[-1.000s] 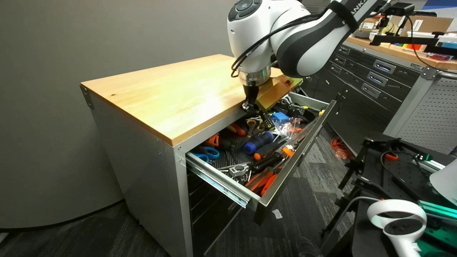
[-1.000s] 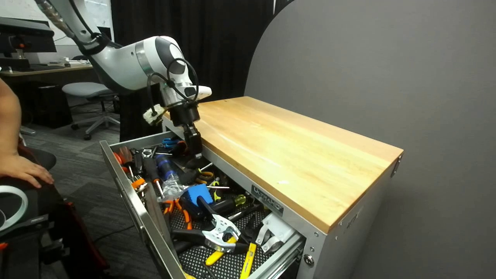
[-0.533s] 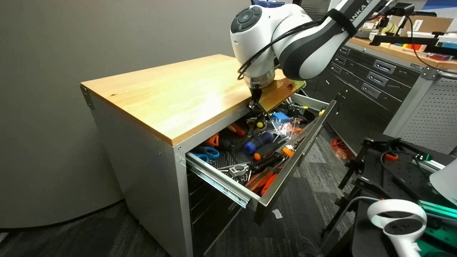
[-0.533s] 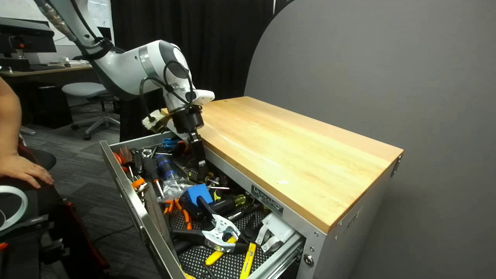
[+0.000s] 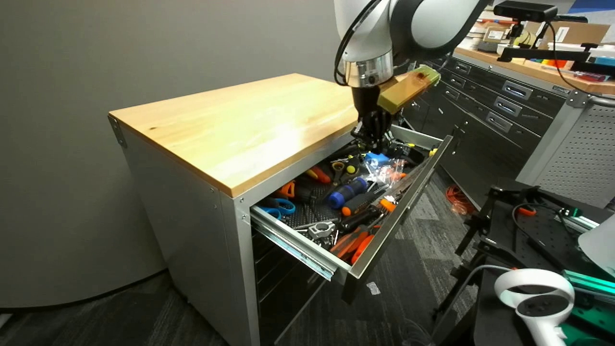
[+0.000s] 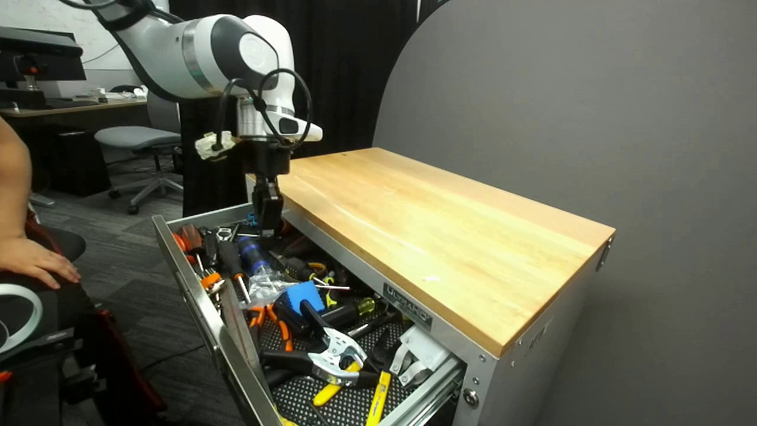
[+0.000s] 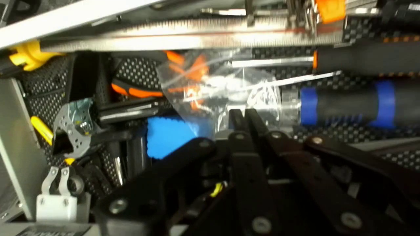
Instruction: Put the screwdriver in the drawer and close it
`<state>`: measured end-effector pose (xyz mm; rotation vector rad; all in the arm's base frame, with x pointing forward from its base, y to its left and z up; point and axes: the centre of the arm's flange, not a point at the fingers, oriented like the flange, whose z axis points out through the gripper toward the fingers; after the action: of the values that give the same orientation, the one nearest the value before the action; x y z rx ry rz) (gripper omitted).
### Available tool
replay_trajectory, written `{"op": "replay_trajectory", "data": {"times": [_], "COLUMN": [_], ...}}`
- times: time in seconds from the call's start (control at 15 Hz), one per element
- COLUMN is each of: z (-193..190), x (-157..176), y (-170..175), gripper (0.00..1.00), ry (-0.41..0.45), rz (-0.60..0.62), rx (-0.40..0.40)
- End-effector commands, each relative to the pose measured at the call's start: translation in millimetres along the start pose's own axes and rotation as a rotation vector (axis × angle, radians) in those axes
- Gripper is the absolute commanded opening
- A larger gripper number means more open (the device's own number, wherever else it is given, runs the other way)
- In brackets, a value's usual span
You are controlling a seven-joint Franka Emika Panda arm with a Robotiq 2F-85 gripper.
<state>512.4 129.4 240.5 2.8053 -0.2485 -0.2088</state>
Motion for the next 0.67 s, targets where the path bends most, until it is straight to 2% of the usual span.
{"op": "replay_trajectory", "data": {"times": [0.0,0.13,0.33,0.47,0.6], "z": [-2,9,25,37,46], "x": [-57,-82,-114,-121,-114], "y": [31,37,39,34,22], "gripper": [0.06,0.04,0.05,0.02,0.0], "ry": [-0.168,-0.282,-0.38,-0.382,-0.354], "rz": [-0.084,-0.094,-0.042,0.021,0.069], "rx": [0.089,0.154,0.21,0.24,0.251]}}
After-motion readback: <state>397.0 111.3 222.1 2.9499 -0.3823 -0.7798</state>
